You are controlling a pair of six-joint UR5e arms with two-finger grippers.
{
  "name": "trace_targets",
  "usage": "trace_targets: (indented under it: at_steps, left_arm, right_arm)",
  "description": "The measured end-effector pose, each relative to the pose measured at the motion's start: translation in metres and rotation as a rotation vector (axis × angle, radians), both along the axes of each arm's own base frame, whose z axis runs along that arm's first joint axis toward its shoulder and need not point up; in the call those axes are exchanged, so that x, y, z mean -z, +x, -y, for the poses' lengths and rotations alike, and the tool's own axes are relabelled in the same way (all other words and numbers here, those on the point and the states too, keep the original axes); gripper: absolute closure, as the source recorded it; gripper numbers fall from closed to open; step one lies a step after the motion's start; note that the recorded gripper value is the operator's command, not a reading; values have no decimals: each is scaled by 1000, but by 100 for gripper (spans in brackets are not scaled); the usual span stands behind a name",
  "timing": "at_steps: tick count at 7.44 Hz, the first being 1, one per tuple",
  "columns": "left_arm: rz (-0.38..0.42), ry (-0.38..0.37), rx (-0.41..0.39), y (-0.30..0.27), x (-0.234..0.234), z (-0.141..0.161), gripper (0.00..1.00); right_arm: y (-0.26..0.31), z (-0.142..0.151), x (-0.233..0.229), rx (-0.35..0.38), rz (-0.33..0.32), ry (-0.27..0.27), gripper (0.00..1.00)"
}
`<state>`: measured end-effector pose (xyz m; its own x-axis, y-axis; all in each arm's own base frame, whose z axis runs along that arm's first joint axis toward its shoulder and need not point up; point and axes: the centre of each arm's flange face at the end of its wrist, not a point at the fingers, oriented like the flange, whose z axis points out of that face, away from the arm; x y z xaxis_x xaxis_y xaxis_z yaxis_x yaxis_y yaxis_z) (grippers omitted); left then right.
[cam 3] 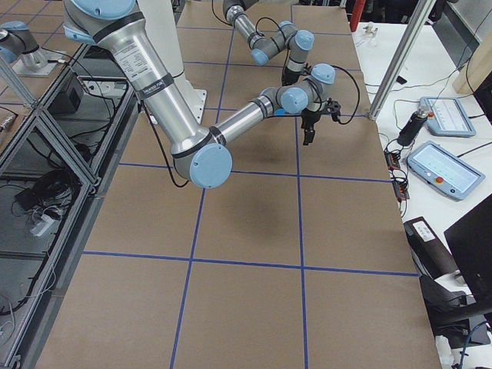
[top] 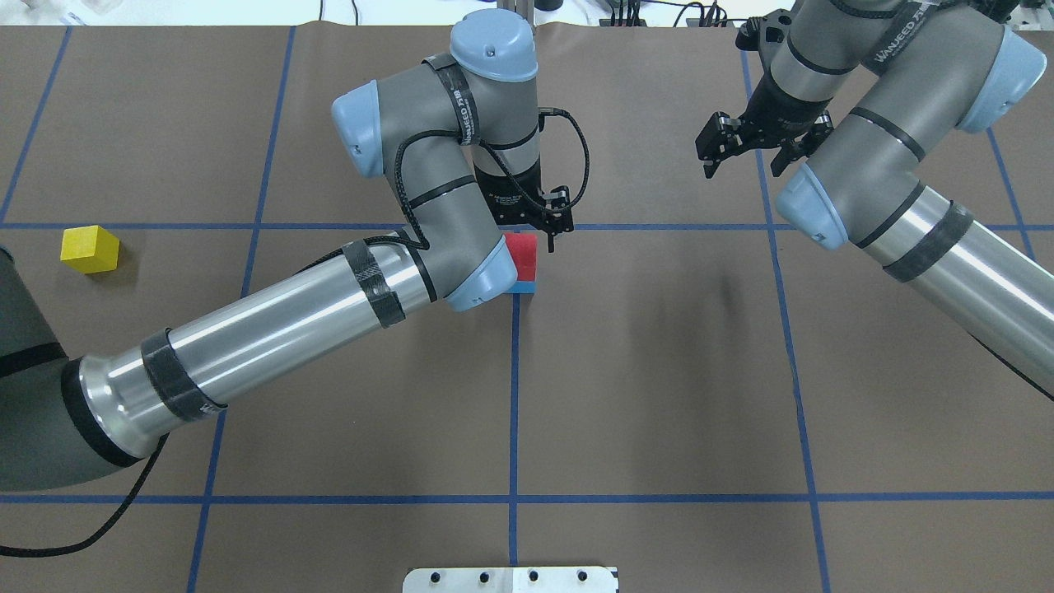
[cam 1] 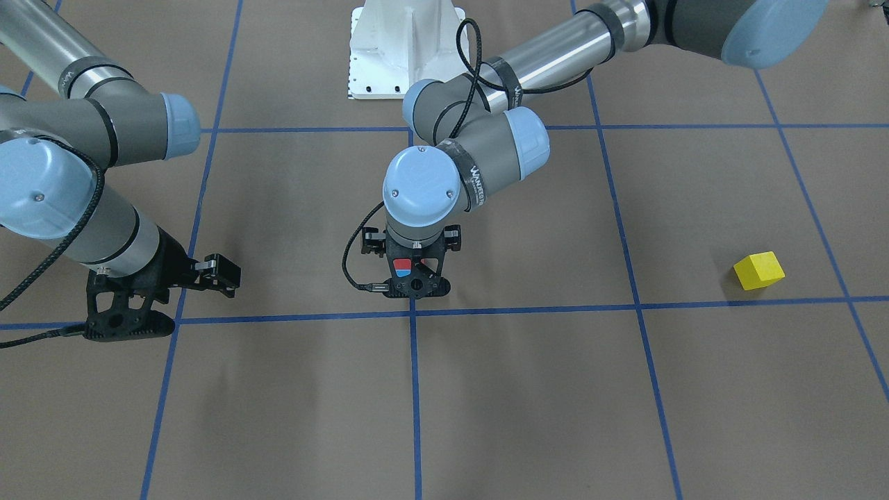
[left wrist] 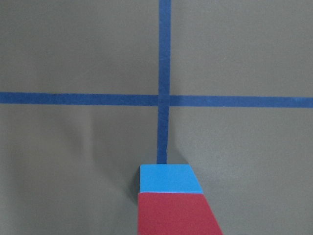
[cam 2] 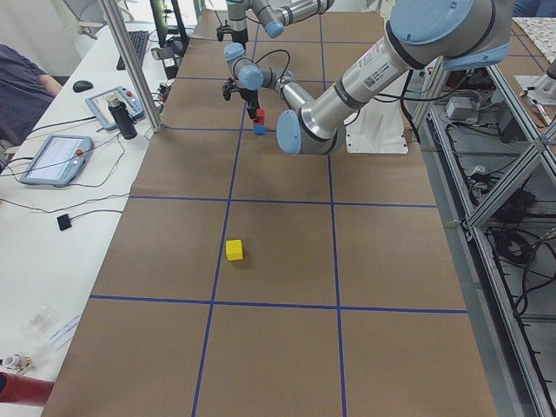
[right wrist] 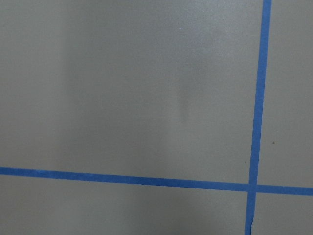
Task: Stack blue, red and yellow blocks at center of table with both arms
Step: 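Raise the left gripper and move it toward the yellow cube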
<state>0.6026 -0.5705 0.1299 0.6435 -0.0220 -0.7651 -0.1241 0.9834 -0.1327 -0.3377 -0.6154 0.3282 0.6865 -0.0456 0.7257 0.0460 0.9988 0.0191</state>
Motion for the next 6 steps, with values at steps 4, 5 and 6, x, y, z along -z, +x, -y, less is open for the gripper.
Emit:
trace_targets:
  at_steps: [4,5,6]
  left_arm:
    - [-86,64,49,-55,50,-2,0]
    - [-116,97,76,-94,42,-5,0]
    - [-131,119,114,-142,13,-5,0]
  right_arm:
    - [1,0,3,0,4,4,1]
    - [1,1,3,0,4,6,1]
    - [2,1,3,1,4,7,1]
